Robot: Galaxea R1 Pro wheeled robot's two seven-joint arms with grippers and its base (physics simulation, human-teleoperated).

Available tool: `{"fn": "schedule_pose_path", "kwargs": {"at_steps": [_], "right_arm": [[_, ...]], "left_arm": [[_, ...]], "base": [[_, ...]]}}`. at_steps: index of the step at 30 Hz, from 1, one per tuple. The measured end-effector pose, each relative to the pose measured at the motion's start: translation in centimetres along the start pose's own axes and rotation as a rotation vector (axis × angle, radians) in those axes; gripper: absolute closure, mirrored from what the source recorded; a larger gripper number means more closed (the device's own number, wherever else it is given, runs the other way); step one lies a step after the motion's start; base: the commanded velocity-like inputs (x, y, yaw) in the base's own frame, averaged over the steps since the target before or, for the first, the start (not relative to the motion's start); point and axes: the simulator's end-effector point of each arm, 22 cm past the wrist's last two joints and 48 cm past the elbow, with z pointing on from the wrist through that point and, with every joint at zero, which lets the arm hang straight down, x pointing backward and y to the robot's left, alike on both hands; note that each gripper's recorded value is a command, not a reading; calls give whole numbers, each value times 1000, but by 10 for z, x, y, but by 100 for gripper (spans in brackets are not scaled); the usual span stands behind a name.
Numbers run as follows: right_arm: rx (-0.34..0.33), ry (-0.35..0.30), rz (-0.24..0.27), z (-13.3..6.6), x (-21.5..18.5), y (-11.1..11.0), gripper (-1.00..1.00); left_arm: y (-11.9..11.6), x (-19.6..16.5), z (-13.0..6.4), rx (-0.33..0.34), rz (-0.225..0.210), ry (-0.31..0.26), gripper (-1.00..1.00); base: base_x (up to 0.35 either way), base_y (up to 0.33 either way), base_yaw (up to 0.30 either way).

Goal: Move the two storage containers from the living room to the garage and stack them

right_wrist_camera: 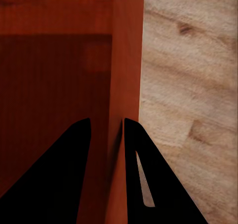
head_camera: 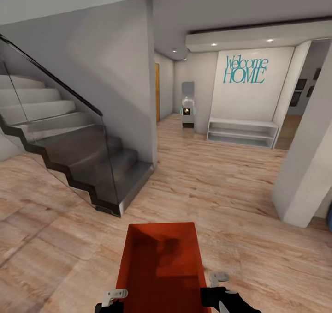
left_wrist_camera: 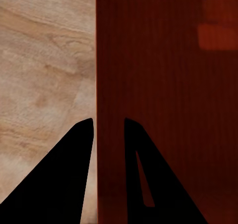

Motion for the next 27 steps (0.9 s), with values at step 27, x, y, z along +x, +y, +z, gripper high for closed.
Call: {"fn": "schedule_pose_path", "kwargs": {"at_steps": [27], "right_arm": [[0,0,0,0,0,0,100]], "left_arm": [[0,0,0,0,-1,1,100]], "base": [[341,0,-226]]}}
